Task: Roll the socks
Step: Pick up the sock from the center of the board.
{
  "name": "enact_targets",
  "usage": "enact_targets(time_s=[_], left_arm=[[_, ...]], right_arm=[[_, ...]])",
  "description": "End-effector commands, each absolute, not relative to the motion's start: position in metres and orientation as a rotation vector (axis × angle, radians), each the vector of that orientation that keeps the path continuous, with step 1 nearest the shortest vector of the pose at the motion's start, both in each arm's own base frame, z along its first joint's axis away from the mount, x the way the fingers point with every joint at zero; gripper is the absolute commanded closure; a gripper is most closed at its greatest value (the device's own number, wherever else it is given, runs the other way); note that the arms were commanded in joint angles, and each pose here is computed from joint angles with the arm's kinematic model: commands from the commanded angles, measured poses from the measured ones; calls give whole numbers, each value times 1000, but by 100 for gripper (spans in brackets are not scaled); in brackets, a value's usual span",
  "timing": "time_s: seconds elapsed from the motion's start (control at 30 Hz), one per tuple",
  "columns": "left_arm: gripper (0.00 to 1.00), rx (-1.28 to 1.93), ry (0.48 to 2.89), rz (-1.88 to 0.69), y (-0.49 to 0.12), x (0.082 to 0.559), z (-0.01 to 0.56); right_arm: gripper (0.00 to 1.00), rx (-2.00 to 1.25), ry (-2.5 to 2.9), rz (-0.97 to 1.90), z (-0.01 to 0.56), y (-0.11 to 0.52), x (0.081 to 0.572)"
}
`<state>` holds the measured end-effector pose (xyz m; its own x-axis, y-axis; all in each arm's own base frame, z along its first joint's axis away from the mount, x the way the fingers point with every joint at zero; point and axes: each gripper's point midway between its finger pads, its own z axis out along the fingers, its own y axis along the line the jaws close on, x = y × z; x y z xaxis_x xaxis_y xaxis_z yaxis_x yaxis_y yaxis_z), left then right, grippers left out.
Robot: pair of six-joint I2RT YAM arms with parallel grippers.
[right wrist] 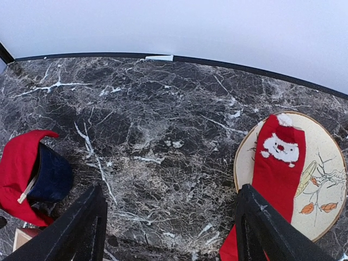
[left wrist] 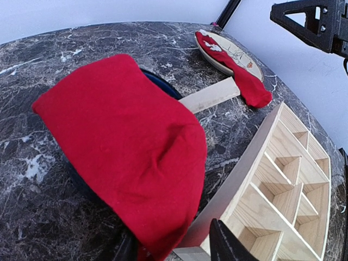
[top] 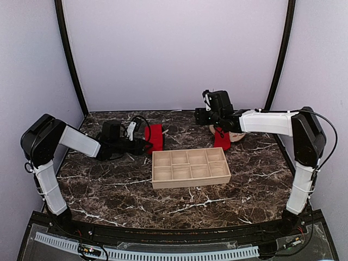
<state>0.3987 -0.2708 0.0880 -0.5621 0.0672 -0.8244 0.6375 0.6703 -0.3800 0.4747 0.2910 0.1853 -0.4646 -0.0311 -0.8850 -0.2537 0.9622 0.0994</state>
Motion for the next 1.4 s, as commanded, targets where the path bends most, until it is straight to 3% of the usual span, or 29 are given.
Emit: enact_targets(time_s=[0.0, 0.3, 0.43, 0.6, 1.0, 1.37], left_arm=[[54, 561, 2054, -897, -277, 398, 89], [59, 560, 2064, -918, -277, 399, 87], [60, 566, 2062, -935, -279, 398, 88], [68, 582, 2058, -955, -282, 397, 91], [69, 590, 2067, -968, -281, 394, 89], [69, 601, 2074, -987, -282, 392, 89]], right_arm=[[26, -215, 2029, 276, 191, 302, 477], [26, -239, 2042, 290, 186, 308, 475], [26, -355, 2055, 432, 182, 332, 462], [24, -490, 2107, 632, 160, 374, 432], [24, -614, 2152, 831, 132, 427, 389], [25, -671, 2152, 947, 121, 455, 389]])
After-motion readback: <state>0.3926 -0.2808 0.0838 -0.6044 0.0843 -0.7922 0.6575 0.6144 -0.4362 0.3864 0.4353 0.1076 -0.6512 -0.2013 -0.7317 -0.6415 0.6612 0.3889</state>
